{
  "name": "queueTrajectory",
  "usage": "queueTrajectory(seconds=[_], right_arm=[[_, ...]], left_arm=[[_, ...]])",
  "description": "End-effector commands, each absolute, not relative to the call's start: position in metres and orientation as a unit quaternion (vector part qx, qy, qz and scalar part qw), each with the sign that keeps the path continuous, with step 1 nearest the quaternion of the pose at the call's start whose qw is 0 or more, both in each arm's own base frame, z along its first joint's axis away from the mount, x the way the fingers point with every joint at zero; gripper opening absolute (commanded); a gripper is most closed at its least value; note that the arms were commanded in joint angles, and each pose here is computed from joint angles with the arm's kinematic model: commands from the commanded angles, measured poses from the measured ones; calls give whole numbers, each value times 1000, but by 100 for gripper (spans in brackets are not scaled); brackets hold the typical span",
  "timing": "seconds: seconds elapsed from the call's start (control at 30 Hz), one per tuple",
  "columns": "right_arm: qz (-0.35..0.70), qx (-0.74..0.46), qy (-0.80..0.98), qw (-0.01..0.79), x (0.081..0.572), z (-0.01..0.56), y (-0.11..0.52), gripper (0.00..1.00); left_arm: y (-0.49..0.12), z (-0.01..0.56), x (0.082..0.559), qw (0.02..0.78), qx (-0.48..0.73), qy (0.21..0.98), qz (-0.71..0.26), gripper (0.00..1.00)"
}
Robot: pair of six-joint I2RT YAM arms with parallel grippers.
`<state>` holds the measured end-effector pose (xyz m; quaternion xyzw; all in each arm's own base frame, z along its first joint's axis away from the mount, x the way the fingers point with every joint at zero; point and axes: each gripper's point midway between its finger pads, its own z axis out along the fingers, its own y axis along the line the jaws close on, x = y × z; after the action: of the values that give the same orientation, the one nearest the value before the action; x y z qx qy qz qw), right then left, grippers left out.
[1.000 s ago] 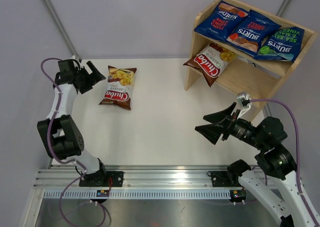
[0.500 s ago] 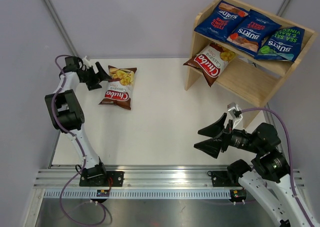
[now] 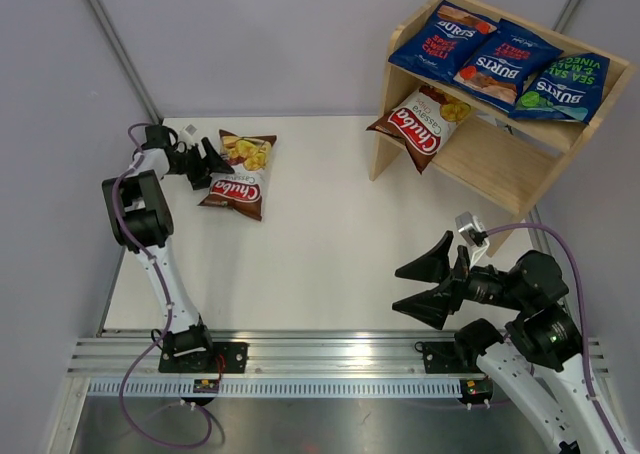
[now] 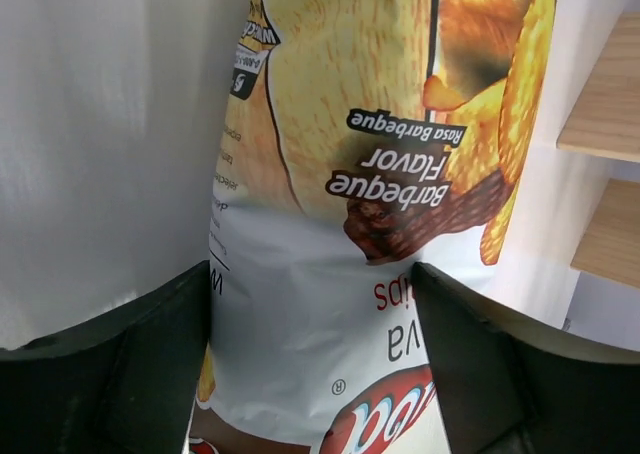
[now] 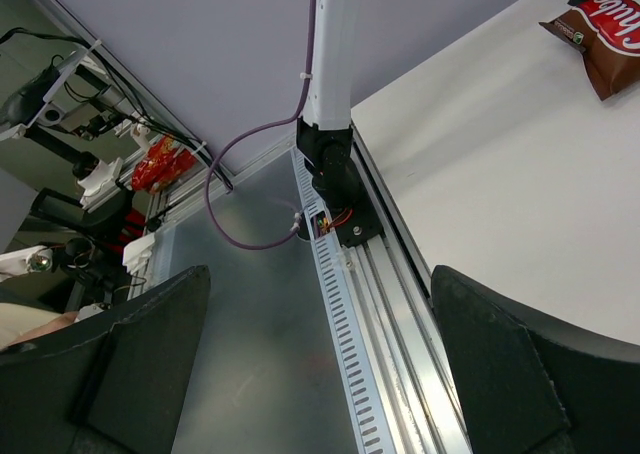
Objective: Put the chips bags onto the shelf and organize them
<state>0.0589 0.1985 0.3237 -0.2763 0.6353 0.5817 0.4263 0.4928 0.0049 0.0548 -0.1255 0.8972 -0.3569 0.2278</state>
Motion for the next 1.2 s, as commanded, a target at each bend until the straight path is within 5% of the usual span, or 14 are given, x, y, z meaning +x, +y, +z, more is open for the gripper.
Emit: queueTrajectory(seconds=[0.0,0.3,0.43,0.8,1.17], right_arm=[[583,-297,612,445,51,339,196,99],[577,-284,622,446,63,333,199,99],[573,-255,644,438,83,318,205,99],[566,-171,684,427,122,292,213,99],[586,150,701,378,189,245,200,99]], left_arm=[[-3,67,501,255,-119,883,-375,78],[-23,82,512,311,-166,854,-382,46],[-24,124,516,385,-205,815,-381,20],[-54,195,466,469,-283,713,-439,14],[-124,227,356,456,-373,602,-539,14]])
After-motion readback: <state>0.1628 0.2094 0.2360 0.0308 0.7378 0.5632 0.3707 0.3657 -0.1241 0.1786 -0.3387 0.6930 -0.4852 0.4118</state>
